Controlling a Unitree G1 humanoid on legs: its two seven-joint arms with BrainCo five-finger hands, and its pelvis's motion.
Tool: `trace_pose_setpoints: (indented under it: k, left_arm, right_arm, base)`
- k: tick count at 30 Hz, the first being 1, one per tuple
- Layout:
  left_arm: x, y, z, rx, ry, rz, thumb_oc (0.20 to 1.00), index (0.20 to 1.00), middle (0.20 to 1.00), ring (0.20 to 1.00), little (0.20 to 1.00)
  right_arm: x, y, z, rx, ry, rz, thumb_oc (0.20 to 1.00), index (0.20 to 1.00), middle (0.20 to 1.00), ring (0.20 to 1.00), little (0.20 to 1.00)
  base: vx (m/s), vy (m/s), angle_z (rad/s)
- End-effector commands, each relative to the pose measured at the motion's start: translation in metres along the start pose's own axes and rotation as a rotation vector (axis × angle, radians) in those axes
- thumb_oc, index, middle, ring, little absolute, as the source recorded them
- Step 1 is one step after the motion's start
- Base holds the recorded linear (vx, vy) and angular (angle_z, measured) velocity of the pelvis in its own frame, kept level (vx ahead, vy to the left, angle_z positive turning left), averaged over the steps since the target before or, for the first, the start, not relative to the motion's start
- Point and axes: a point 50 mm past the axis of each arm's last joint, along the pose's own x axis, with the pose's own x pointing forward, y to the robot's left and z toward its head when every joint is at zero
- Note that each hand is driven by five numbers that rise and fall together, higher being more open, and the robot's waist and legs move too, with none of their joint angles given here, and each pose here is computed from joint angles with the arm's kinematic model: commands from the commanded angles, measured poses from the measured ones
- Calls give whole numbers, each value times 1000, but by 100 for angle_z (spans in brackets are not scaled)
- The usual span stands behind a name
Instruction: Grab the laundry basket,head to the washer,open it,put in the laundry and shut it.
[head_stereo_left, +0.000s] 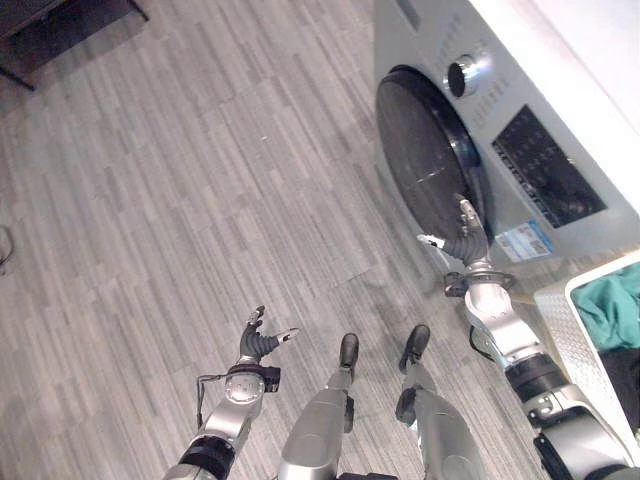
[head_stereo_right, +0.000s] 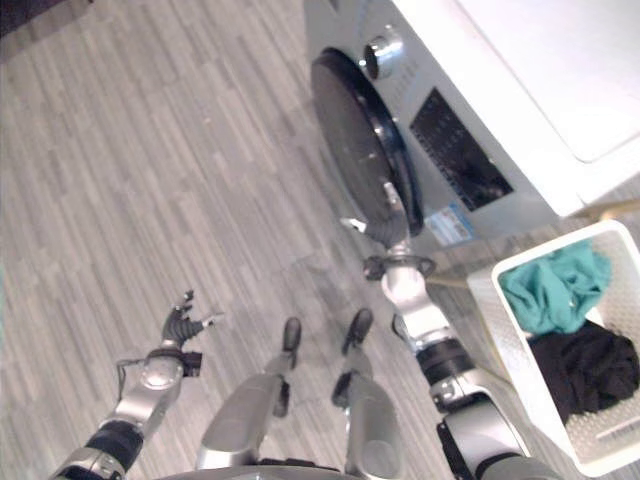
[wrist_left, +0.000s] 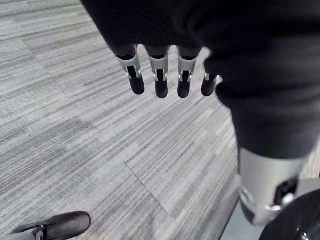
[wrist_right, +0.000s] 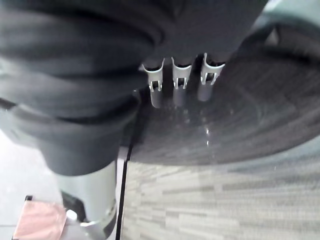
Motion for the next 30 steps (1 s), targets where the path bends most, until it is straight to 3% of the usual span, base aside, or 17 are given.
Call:
trace_pose_setpoints:
  k: [1, 8, 14, 20, 30]
  left_arm:
    - [-7, 10, -7, 35, -2, 28, 1000, 1000, 1000, 1000, 1000]
    - [-5, 8, -5, 63, -7, 3, 1000, 1000, 1000, 1000, 1000]
    - [-6, 15, -8, 76, -4, 3, 1000, 1000, 1000, 1000, 1000]
    - [-5, 19, -7, 76, -6, 11, 1000, 1000, 1000, 1000, 1000]
    - [-1, 15, -2, 47, -9, 17, 1000, 1000, 1000, 1000, 1000]
  right_arm:
    - [-2, -5, 16, 13, -120, -34, 1000, 1000, 1000, 1000, 1000]
    - [0, -2, 10, 11, -85, -2, 1000, 1000, 1000, 1000, 1000]
    - [40, -21, 28, -12, -76, -75, 1000, 1000, 1000, 1000, 1000]
    - [58, -28, 40, 24, -62, -107, 1000, 1000, 1000, 1000, 1000]
    - [45, 20, 38, 122, -47, 69, 1000, 1000, 1000, 1000, 1000]
  base:
    - [1, 18, -15]
    - [-10, -5, -18]
    - [3, -25, 1]
    - [11, -23, 11]
    - [2, -1, 2]
